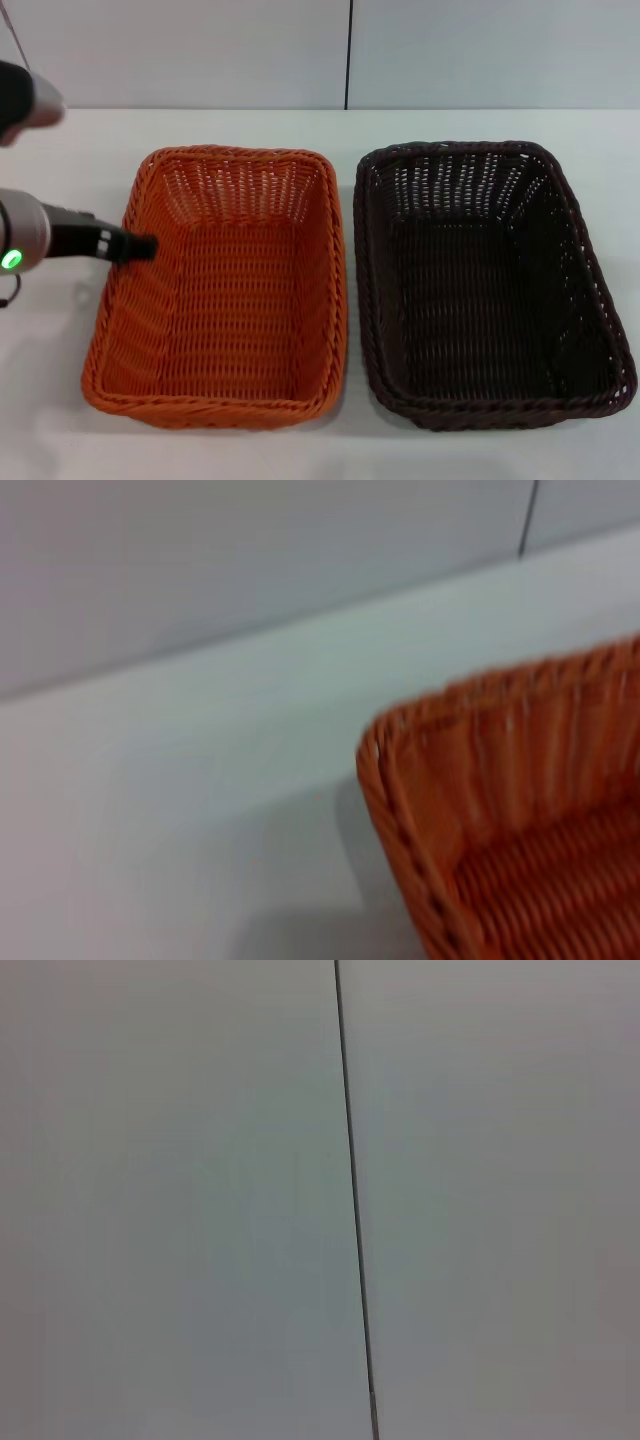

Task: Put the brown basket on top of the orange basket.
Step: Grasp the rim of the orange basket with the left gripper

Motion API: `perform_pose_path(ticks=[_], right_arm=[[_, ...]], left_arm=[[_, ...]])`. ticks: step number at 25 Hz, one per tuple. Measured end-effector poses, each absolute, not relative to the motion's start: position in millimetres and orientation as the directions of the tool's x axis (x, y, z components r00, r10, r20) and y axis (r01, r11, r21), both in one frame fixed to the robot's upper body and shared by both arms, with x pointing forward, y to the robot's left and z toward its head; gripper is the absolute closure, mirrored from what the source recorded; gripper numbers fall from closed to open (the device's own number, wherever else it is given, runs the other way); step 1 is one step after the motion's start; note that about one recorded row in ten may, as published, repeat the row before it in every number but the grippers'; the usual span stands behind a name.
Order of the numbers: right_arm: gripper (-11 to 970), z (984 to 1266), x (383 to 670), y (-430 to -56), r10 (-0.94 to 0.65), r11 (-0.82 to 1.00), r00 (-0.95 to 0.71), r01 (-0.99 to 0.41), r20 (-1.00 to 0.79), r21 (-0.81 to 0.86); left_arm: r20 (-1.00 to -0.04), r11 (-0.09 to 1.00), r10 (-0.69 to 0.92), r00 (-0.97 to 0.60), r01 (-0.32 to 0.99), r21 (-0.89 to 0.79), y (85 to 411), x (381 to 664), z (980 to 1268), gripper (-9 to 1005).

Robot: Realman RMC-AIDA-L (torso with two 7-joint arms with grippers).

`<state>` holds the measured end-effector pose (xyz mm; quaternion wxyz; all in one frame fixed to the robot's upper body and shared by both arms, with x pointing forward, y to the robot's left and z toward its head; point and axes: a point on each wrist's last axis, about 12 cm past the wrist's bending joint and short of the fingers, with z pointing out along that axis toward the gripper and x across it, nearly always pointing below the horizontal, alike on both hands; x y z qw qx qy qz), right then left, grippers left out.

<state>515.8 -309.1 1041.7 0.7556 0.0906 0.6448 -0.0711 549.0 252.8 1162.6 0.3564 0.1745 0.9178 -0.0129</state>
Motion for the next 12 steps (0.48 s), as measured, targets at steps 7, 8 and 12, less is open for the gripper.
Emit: perform_pose_path(ticks=[7,8,12], right_arm=[[176,1040.6,515.7,-308.2,0.01,0.975,0.151,0.219,-0.988,0.043],[176,1040.6,515.7,-308.2,0.01,0.975,0.151,0.219,-0.988,0.043],[176,1039.7,514.9,-307.6,0.011,0.975,0.147,0.218,-0.989,0.043]], left_arm=[[-0.521,0.926,0.364,-0.772,0.362,0.11,242.1,560.6,1132.5,200],[-0.521,0.926,0.364,-0.772,0.362,0.11,242.1,560.6,1132.5,200],[-0.49,0.917,0.384,-0.783,0.383,0.106,235.2,564.1,1126.9,200]])
